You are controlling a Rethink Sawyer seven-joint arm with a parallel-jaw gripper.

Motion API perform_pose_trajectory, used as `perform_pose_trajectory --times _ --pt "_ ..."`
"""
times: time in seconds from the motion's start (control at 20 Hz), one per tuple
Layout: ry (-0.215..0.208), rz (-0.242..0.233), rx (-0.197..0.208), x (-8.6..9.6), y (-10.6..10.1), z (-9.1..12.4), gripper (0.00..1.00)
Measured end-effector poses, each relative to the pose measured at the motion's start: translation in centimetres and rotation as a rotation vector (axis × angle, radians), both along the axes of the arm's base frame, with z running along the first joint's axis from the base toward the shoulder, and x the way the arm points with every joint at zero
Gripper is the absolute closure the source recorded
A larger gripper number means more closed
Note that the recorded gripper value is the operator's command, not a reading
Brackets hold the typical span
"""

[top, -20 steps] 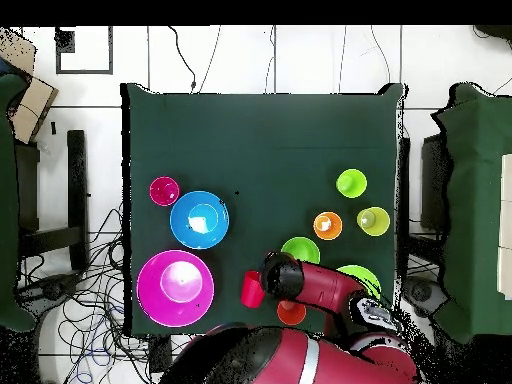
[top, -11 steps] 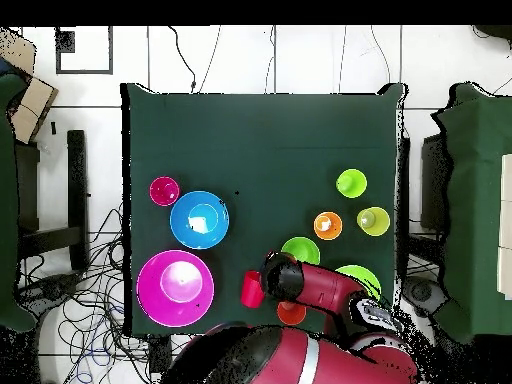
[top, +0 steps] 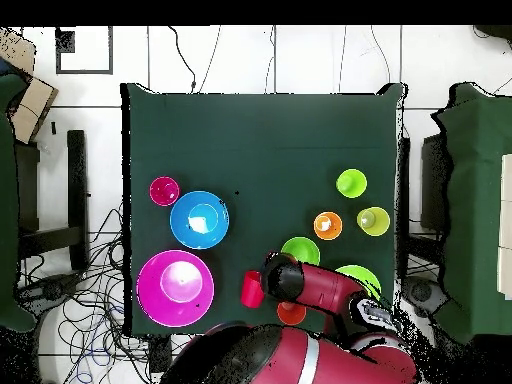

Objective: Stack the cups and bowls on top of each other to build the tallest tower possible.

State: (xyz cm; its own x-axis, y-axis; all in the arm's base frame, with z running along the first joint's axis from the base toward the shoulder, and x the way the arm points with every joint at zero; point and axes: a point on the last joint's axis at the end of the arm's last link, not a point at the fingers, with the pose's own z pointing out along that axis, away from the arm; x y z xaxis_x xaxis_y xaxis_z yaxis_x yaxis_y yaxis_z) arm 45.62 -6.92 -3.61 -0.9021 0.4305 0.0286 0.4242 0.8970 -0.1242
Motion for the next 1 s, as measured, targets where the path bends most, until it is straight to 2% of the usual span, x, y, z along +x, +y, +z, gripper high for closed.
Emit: perform_pose_trajectory --times 0.45,0.5,1.0 --pt "0.000 0.000 0.000 0.01 -0.01 0.00 0.00" --pt "0.000 0.000 0.000 0.02 0.00 0.01 1.00" --pt "-0.011 -0.005 -0.014 0.27 -0.63 0.74 1.00"
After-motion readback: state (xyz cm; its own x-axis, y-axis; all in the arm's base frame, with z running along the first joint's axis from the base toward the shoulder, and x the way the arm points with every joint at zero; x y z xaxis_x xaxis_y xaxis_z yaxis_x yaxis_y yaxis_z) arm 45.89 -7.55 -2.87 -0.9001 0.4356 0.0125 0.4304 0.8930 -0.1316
